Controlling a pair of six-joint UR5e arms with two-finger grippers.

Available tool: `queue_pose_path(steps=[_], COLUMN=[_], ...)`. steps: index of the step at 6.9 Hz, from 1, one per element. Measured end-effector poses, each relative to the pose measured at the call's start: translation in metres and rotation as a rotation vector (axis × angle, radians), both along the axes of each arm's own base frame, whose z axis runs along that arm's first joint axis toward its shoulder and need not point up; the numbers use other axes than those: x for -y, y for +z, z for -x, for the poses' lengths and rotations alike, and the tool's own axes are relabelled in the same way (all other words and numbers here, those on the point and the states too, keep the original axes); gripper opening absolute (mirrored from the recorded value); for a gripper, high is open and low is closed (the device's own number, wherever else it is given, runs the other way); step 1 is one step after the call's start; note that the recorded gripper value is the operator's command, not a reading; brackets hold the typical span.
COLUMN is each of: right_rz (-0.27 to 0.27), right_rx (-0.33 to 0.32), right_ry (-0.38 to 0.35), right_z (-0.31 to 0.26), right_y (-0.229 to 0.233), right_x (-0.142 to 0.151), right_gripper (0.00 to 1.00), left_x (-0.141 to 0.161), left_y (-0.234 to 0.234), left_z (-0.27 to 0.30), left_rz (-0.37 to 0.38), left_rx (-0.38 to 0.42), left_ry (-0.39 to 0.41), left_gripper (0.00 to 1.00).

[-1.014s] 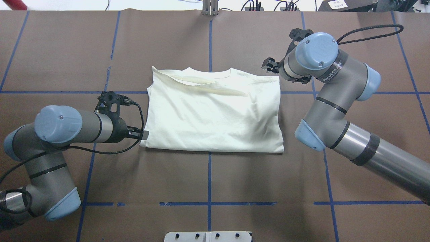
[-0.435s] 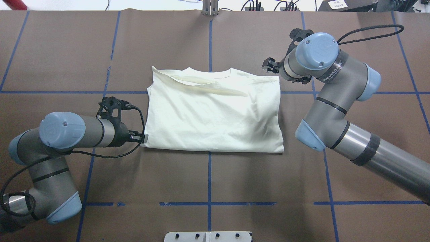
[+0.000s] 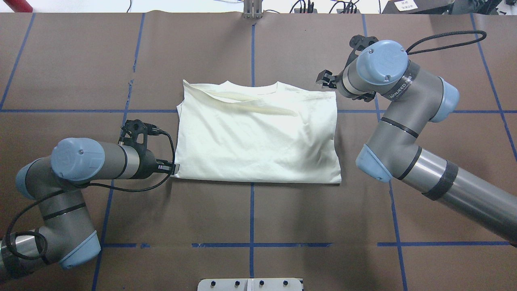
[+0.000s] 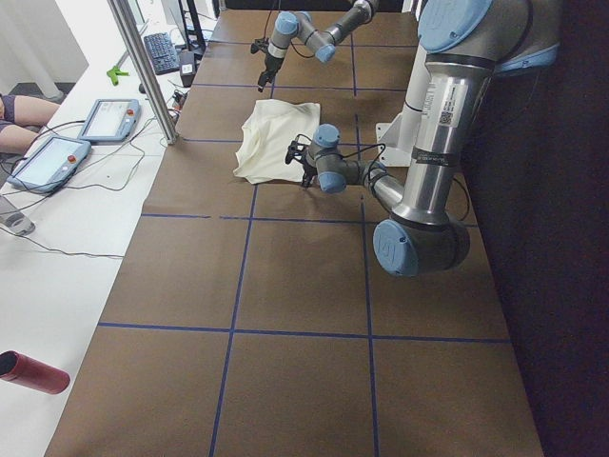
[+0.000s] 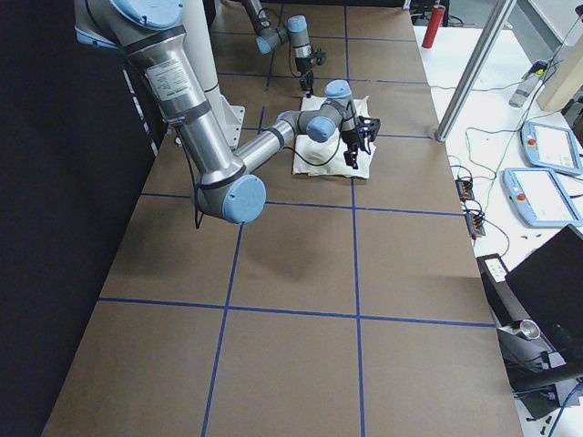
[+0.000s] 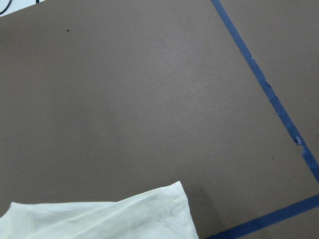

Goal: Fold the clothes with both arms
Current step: 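Lower the left gripper to the folded shirt's side edge nearest it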

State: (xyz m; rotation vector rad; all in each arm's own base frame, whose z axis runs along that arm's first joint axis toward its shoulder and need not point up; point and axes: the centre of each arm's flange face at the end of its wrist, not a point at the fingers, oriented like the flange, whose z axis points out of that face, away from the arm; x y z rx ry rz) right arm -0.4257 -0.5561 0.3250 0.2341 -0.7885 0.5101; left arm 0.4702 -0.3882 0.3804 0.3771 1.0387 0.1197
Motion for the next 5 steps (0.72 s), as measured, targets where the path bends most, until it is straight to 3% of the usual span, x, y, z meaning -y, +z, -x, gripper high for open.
queue_pose_path(steps=[3,5], right_rz=[0.001,0.001], right_rx=[0.000,-0.002], right_ry=[0.001,-0.001], right_z=[0.000,0.000], right_y=[0.000,0.002], right_x=[0.000,0.000], right_gripper=[1.00,1.00], left_x=[-0.011,-0.018], left_y=[-0.004,-0.006], left_z=[-0.007,-0.012], left_rz=[0.013,0.023], left_rx=[-0.014,-0.021], left_ry=[0.015,0.024], left_gripper=[0.41,0.00])
